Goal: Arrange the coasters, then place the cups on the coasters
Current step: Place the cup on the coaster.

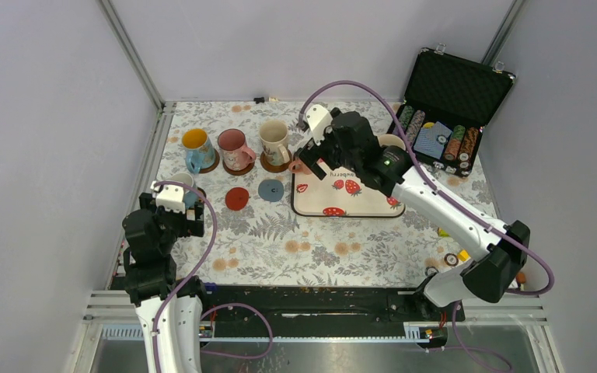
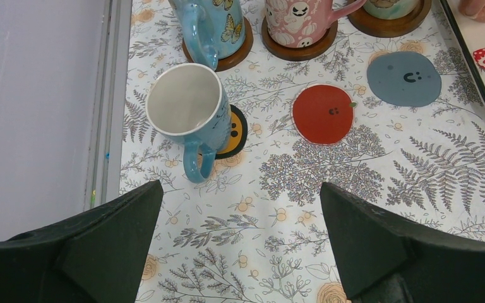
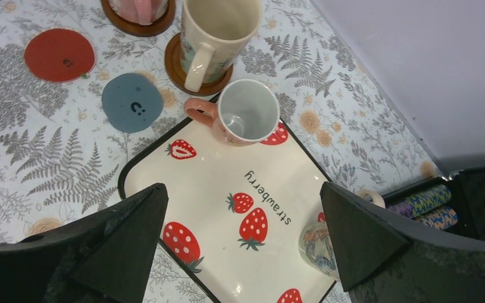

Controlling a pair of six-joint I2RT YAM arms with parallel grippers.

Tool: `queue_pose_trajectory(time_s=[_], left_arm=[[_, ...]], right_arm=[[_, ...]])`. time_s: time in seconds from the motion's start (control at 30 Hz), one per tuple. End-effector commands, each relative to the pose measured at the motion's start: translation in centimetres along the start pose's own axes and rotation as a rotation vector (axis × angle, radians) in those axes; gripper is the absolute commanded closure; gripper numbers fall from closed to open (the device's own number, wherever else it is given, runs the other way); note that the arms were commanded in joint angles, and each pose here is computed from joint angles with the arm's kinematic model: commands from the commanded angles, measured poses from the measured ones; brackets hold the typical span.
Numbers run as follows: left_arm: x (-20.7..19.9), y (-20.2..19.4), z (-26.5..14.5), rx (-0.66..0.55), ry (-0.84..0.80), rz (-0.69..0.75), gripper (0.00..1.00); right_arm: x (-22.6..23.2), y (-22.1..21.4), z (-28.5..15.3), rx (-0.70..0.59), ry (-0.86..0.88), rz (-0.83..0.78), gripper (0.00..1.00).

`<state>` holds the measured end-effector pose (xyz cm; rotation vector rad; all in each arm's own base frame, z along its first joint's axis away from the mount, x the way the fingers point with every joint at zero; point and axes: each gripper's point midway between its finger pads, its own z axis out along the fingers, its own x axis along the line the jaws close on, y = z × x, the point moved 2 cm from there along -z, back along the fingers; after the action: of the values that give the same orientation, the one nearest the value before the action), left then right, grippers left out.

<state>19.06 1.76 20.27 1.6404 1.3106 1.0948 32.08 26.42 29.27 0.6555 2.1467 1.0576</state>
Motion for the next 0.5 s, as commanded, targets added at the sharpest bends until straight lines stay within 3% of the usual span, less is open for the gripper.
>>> queue_pose_trajectory(time_s=[0.0,0.47], left_arm=[[0.5,1.2,-0.1,-0.056,0.023,0.022,0.01],[0.8,1.1,0.0,-0.049,0.034,0.014,0.01]], right_arm=[[0.4,1.5,-0.5,-0.026,0.072,-0.043,0.00],[1.4,-0.9,-0.3,0.045,0.122,-0.084,0.00]])
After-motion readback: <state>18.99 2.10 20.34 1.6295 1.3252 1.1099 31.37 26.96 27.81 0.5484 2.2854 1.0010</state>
